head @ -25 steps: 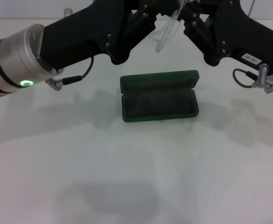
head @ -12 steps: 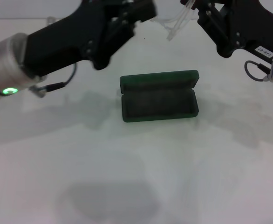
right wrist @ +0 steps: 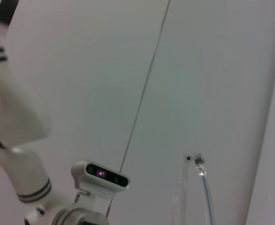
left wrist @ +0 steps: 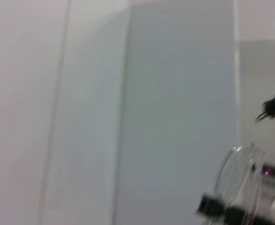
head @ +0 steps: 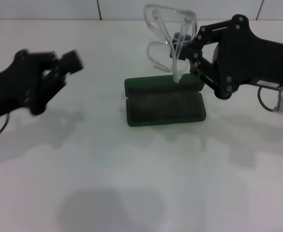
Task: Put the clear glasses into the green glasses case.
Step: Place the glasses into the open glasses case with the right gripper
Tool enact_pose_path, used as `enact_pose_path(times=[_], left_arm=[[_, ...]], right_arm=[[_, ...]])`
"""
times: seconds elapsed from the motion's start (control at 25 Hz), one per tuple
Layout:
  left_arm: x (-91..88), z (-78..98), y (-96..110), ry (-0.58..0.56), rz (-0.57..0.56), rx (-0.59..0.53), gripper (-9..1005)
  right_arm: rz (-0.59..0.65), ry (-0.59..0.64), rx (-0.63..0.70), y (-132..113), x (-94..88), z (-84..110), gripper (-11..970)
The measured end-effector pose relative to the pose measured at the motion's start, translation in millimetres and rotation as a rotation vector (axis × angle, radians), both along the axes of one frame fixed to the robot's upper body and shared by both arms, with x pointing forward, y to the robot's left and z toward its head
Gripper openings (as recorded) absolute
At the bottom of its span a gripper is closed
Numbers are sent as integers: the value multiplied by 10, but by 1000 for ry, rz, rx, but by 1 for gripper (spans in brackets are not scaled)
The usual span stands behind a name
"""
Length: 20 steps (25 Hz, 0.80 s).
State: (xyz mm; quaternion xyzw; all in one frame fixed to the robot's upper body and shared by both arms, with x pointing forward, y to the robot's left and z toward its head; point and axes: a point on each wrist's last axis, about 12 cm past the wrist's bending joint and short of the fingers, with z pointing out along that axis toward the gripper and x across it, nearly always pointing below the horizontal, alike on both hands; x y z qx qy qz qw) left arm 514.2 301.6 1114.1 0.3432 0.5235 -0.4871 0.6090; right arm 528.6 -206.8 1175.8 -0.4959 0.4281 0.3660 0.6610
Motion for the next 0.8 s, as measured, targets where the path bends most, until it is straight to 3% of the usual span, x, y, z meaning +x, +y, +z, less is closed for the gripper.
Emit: enact_pose_path(times=[0.2,0.36,0.56,0.8], left_arm=[[-294,-175,323,43,104,63,45],[-430,-241,441,59,125,97,45],[-510,-317,401,82,53,153,45],[-592,-425,210,101,-63,182,45]], right_arm=[[-10,-27,-120,6,-97,138,84],[-41,-12,-304,80,-96,244,85],[-85,38,-519,199,-37,391,85],[-143,93,-755,418,61,519,85]])
